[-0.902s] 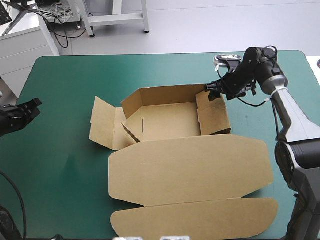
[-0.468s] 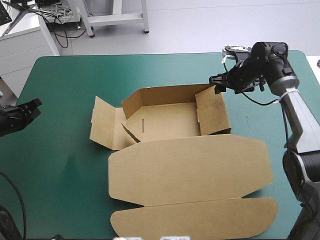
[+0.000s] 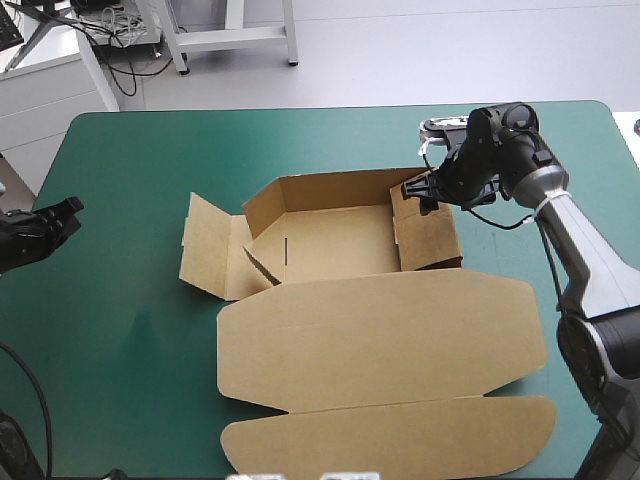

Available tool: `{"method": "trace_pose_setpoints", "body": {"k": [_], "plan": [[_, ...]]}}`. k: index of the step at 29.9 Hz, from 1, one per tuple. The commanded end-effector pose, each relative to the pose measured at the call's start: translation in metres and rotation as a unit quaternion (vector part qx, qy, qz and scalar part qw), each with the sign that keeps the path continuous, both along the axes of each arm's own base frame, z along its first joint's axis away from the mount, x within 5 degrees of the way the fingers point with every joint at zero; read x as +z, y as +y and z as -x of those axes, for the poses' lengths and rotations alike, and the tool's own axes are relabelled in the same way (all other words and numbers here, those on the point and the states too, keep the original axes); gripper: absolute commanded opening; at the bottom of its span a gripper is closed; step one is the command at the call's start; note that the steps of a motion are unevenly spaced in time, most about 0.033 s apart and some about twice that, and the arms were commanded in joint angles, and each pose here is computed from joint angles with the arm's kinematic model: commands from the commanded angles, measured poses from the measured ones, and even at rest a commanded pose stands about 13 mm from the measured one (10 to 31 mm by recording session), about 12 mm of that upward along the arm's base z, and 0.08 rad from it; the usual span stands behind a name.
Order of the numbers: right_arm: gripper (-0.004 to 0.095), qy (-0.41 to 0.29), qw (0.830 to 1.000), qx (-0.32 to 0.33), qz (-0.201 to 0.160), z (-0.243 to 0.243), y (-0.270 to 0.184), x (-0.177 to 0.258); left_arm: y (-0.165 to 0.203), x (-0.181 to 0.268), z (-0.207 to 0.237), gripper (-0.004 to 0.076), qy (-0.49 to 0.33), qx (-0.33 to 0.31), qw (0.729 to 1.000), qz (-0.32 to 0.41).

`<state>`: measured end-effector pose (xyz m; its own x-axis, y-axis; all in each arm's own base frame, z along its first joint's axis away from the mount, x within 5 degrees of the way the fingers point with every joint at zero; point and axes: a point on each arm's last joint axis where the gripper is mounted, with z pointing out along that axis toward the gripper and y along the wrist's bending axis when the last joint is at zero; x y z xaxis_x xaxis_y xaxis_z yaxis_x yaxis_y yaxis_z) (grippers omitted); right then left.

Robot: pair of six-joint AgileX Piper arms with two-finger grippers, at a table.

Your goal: Fold the box

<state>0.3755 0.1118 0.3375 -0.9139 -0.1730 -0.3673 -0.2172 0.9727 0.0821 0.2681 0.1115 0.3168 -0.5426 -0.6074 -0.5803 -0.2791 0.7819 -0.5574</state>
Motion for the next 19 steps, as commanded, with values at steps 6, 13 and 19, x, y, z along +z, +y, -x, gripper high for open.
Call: {"method": "trace_pose_setpoints", "body": {"k": [6,13,19], "plan": [[0.0634,0.013,1.0,-0.005,0.01,-0.01,0.001,-0.011,-0.001,0.02,0.002,0.0007,-0.041,0.014,0.999,-0.003],[0.0633,0.036,0.999,-0.006,0.017,-0.018,0.003,-0.03,-0.001,0.02,0.002,0.0007,-0.041,0.014,0.999,-0.003],[0.0338,0.044,0.999,-0.006,-0.001,-0.018,0.006,-0.032,-0.001,0.02,0.002,0.0007,-0.041,0.014,0.999,-0.003]]}}
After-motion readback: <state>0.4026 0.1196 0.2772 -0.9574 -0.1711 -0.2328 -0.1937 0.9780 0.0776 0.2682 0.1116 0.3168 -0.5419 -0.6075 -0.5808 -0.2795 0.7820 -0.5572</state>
